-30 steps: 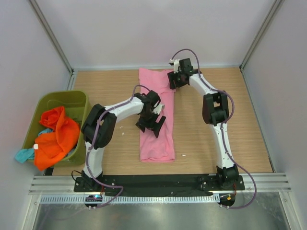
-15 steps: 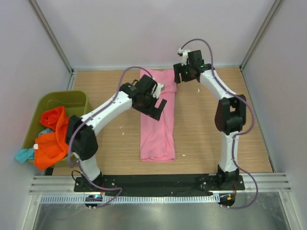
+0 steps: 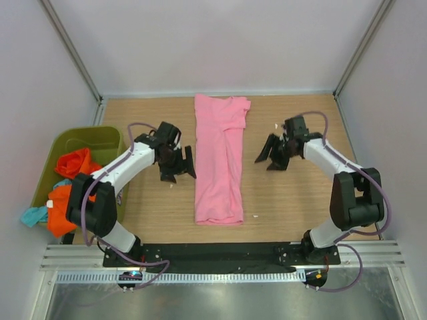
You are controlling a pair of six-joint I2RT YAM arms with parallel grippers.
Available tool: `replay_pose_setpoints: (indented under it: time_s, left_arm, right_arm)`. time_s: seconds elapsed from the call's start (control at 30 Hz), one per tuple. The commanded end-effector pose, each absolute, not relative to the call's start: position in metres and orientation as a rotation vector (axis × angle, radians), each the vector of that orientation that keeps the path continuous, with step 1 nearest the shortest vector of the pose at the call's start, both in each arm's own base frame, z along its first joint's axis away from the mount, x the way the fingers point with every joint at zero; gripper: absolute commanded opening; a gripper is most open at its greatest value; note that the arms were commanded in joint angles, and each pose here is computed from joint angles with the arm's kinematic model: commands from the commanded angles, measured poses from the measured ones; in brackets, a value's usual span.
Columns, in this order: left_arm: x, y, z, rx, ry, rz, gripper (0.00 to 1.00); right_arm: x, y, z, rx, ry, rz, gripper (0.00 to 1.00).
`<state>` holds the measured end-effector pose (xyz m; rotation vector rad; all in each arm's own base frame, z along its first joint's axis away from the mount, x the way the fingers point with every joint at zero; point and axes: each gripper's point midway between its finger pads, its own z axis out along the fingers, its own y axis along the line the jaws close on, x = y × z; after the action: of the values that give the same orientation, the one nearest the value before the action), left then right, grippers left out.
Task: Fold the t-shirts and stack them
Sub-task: Fold the tshirt
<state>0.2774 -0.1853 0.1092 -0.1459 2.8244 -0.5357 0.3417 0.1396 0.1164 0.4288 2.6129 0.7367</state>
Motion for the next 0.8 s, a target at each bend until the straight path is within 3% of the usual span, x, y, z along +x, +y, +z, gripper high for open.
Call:
replay_pose_setpoints:
  time_s: [0.0, 0.33, 0.77]
  left_arm:
    - [0.261, -0.204, 0.105, -0.265, 2.851, -0.710, 0.81]
    - [0.211, -0.206, 0.048, -0.490, 3.019, -0.801, 0.75]
    - [0.185, -0.213, 0.029, -0.516, 3.096, -0.780, 0.64]
  right_arm:
    - [0.264, 0.163, 0.085, 0.595, 2.805, 0.916, 0.63]
    - [0.181, 0.190, 0.045, 0.591, 2.972, 1.091, 0.59]
    - [0.153, 0.231, 0.046, 0.408, 2.987, 1.232, 0.56]
